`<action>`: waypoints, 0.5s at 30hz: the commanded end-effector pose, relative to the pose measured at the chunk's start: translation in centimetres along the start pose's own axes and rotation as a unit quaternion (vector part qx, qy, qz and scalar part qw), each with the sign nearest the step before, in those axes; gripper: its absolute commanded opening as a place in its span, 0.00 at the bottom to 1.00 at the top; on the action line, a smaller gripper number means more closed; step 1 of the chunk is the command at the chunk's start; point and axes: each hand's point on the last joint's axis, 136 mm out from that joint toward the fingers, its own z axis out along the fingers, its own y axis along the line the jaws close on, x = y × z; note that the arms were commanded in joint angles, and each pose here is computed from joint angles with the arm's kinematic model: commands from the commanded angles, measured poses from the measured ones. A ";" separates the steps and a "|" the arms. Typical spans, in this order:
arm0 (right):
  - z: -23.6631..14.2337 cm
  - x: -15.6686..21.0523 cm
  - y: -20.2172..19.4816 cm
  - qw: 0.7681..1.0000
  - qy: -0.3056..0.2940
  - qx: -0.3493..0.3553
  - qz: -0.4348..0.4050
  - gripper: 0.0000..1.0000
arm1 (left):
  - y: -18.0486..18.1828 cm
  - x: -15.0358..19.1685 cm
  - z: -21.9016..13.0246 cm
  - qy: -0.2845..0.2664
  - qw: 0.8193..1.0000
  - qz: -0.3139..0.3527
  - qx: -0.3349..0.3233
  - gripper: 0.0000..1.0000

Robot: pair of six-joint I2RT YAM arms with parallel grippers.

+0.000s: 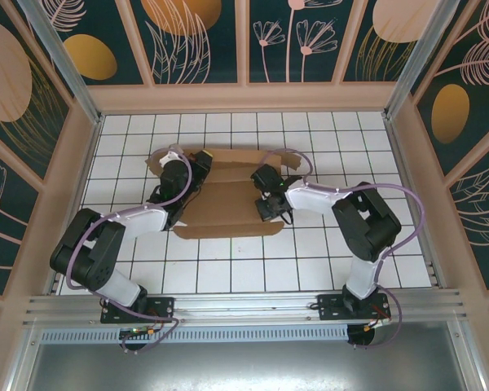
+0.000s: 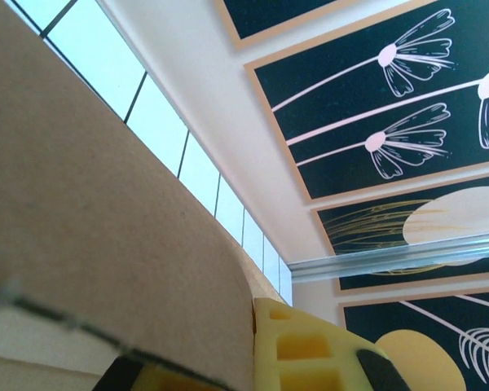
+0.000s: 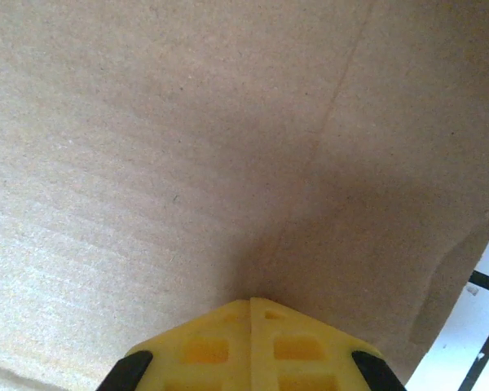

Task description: Fold the paper box

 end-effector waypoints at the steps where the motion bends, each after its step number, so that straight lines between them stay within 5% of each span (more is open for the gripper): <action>1: -0.5 1.3 -1.2 0.999 0.035 0.011 -0.006 0.03 | 3.0 -0.1 0.5 -0.010 0.998 0.030 -0.053 0.00; 10: -12.6 -8.2 -0.7 0.973 -0.158 -0.147 0.083 0.49 | 3.8 0.3 0.8 -0.005 0.997 0.039 -0.059 0.00; 15: -16.9 -12.2 -4.5 0.936 -0.227 -0.177 0.204 0.57 | 4.0 0.4 0.9 -0.004 0.997 0.036 -0.061 0.00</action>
